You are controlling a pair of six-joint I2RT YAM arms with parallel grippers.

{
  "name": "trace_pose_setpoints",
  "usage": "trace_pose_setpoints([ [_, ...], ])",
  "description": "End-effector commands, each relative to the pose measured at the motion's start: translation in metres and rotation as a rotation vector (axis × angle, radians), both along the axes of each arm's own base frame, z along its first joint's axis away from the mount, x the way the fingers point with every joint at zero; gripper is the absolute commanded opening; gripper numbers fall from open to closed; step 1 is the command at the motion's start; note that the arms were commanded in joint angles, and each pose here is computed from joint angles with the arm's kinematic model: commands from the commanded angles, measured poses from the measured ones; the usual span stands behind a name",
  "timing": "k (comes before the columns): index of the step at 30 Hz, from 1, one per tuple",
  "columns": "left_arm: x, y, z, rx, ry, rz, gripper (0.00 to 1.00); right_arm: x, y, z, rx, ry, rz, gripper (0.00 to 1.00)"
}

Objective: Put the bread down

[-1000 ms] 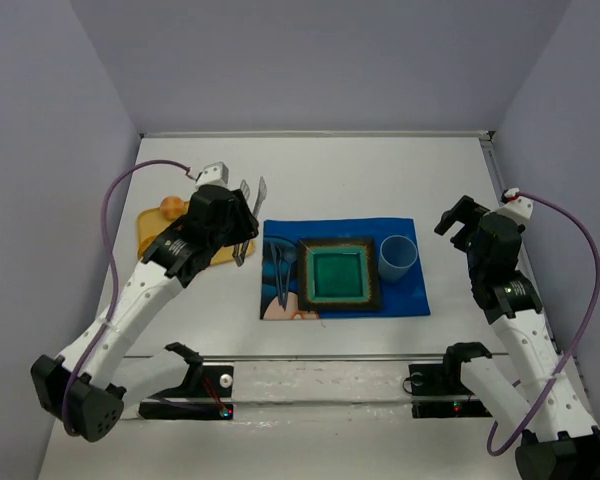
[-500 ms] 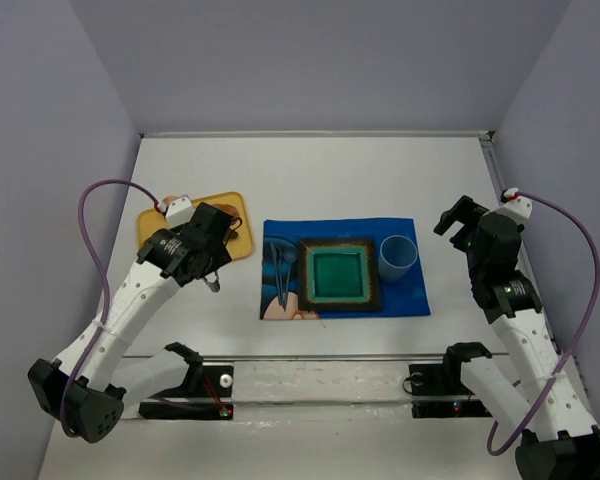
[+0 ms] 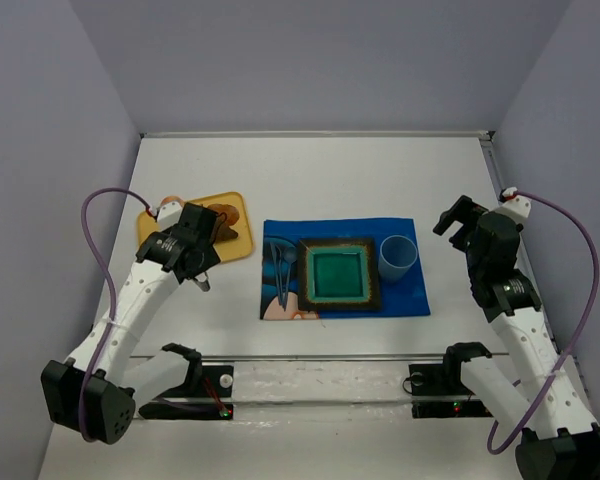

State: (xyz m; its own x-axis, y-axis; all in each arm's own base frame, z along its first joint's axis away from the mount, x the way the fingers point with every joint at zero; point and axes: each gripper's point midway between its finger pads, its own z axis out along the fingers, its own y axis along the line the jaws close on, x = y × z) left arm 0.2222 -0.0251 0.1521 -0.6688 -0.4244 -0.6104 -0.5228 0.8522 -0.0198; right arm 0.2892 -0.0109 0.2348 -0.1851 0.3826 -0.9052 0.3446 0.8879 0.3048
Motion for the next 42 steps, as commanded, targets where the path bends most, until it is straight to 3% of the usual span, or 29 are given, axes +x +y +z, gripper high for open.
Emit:
trace_pose_setpoints([
  [1,0.01,0.0,-0.011,-0.014,-0.002,-0.052,0.68,0.007,0.0,0.014,0.006,-0.056,-0.001,0.99],
  [3,0.016,-0.004,-0.013,-0.032,-0.01,-0.068,0.65,0.007,0.0,0.013,0.004,-0.051,0.0,0.99],
  [9,0.016,-0.012,-0.024,-0.056,0.036,-0.1,0.46,0.008,0.0,0.013,0.003,-0.051,-0.002,0.99],
  [13,0.019,-0.012,-0.008,-0.063,-0.003,-0.094,0.25,0.007,0.001,0.014,-0.001,-0.054,0.004,0.99],
  [15,0.023,-0.014,0.016,-0.086,-0.072,-0.097,0.18,0.006,0.0,0.015,-0.002,-0.058,0.002,0.99],
  [20,0.029,-0.022,0.081,-0.162,-0.296,-0.144,0.13,0.002,-0.001,0.021,0.0,-0.082,0.0,0.99],
  [24,0.034,-0.059,0.114,-0.298,-0.415,-0.338,0.07,0.001,-0.001,0.021,0.002,-0.086,-0.002,0.99],
  [26,0.033,-0.1,0.127,-0.431,-0.483,-0.513,0.06,0.0,-0.001,0.022,0.003,-0.089,-0.004,0.98],
  [30,0.024,-0.161,0.121,-0.531,-0.489,-0.699,0.06,-0.001,-0.002,0.023,0.002,-0.097,-0.005,0.98],
  [35,0.007,-0.228,0.082,-0.503,-0.341,-0.872,0.06,0.0,-0.002,0.021,0.002,-0.09,-0.003,0.98],
  [40,-0.003,-0.266,0.062,-0.451,-0.259,-0.967,0.19,0.0,-0.002,0.021,0.002,-0.092,-0.005,0.98],
  [42,-0.007,-0.279,0.049,-0.435,-0.214,-0.998,0.19,0.0,-0.002,0.021,0.002,-0.09,-0.005,0.98],
])
